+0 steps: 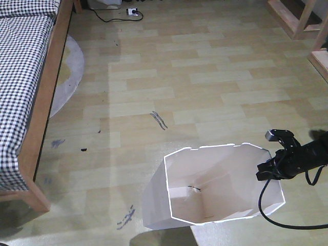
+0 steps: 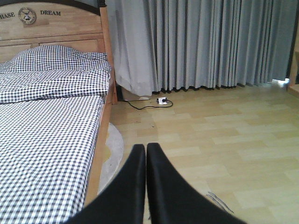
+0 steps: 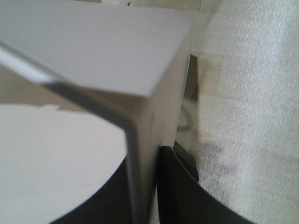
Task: Move trash bin to bedside with robot
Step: 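Hold the bin in the right gripper while the base turns toward the bed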
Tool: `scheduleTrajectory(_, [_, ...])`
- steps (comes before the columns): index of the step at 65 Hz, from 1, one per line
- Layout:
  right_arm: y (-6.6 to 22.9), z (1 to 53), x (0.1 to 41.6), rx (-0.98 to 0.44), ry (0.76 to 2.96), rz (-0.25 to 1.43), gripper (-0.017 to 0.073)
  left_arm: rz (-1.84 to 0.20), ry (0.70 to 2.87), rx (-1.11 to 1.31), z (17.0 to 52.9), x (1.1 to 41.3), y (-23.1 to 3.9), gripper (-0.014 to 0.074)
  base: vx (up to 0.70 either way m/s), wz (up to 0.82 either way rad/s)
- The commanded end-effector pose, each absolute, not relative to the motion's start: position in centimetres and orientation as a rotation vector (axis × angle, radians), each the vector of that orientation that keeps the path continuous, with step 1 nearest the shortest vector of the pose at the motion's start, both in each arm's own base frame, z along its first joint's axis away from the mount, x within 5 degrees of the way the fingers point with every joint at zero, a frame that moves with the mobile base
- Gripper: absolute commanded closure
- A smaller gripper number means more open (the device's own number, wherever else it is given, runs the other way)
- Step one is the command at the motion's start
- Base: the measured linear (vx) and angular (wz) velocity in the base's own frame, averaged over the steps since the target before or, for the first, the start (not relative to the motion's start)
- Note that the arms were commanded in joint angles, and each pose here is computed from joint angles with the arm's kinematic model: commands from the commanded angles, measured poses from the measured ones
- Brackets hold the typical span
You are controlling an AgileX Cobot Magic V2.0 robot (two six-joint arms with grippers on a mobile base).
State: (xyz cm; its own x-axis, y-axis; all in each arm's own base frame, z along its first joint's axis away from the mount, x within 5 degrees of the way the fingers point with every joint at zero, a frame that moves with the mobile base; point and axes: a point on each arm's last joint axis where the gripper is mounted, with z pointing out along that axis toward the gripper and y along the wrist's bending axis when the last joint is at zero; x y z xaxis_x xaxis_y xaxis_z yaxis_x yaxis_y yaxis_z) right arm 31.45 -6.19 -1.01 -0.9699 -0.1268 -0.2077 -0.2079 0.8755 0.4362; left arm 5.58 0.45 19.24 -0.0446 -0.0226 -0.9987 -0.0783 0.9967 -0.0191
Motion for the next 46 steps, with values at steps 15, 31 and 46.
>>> scheduleTrajectory(15, [-5.06, 2.43, 32.28, -0.232, 2.749, 0.928, 0.0564, 0.035, 1.513, -0.072, 20.76, 5.44, 0.38, 0.06, 0.38, 0.04])
scheduleTrajectory(31, [-5.06, 2.43, 32.28, -0.232, 2.749, 0.928, 0.0564, 0.035, 1.513, -0.072, 20.76, 5.44, 0.38, 0.06, 0.38, 0.03])
scheduleTrajectory(46, [-5.06, 2.43, 32.28, -0.232, 2.749, 0.928, 0.0564, 0.035, 1.513, -0.072, 20.76, 5.44, 0.38, 0.06, 0.39, 0.01])
